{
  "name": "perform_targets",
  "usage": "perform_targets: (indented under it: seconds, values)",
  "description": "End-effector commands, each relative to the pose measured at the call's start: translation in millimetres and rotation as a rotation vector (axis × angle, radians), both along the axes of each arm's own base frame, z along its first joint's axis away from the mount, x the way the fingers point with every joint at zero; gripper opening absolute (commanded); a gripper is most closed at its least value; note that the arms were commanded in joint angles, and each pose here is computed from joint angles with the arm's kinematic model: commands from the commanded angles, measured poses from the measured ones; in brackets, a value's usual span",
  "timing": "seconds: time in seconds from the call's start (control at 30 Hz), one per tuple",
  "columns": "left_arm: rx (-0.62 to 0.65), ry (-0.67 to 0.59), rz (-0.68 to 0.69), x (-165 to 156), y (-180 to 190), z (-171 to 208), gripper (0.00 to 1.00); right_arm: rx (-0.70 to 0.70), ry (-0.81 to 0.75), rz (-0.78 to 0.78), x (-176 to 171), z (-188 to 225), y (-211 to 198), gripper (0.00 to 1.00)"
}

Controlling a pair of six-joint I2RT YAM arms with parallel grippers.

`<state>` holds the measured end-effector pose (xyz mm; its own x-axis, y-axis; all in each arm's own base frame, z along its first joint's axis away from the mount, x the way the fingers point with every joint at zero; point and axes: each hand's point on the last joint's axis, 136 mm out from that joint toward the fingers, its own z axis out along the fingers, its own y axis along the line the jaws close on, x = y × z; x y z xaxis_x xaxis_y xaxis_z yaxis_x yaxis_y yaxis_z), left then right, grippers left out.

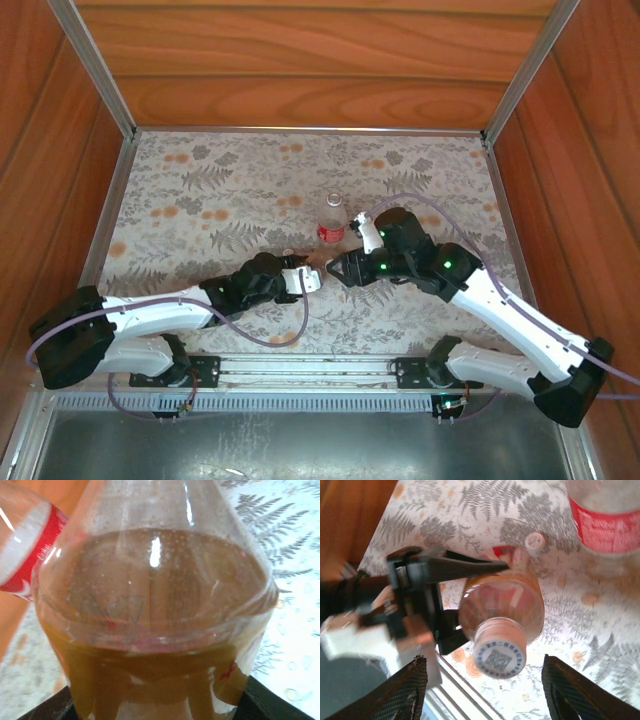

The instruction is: Screw on the bottle caps

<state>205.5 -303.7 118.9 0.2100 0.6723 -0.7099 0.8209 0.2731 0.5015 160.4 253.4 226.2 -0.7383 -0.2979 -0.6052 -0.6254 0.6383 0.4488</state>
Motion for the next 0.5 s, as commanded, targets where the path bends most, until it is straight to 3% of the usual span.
perform_targets:
  seconds: [0.0, 0.1, 0.2, 0.37, 0.47]
  values:
    - [-0.04, 0.162, -0.071, -19.3, -1.4, -17.8, 0.55, -0.065, -0.302, 0.312, -15.1, 5.1, -6.3, 0.7]
    - [-0.062, 0.212, -0.141, -33.6, -4.6, -19.8, 0.55, -0.131, -0.466, 0.532, -29.6, 3.1, -13.2, 0.72]
    - [-0.098, 0.261, -0.208, -46.6, -8.0, -15.7, 0.55, -0.177, -0.527, 0.711, -42.3, -2.0, -16.7, 0.7]
    - [-0.127, 0.31, -0.24, -53.3, -10.1, -13.3, 0.55, -0.276, -0.456, 0.841, -46.5, -15.1, -20.8, 0.67]
    - [-0.125, 0.331, -0.255, -55.9, -12.9, -15.6, 0.55, -0.252, -0.465, 0.86, -44.3, -14.3, -9.2, 0.65]
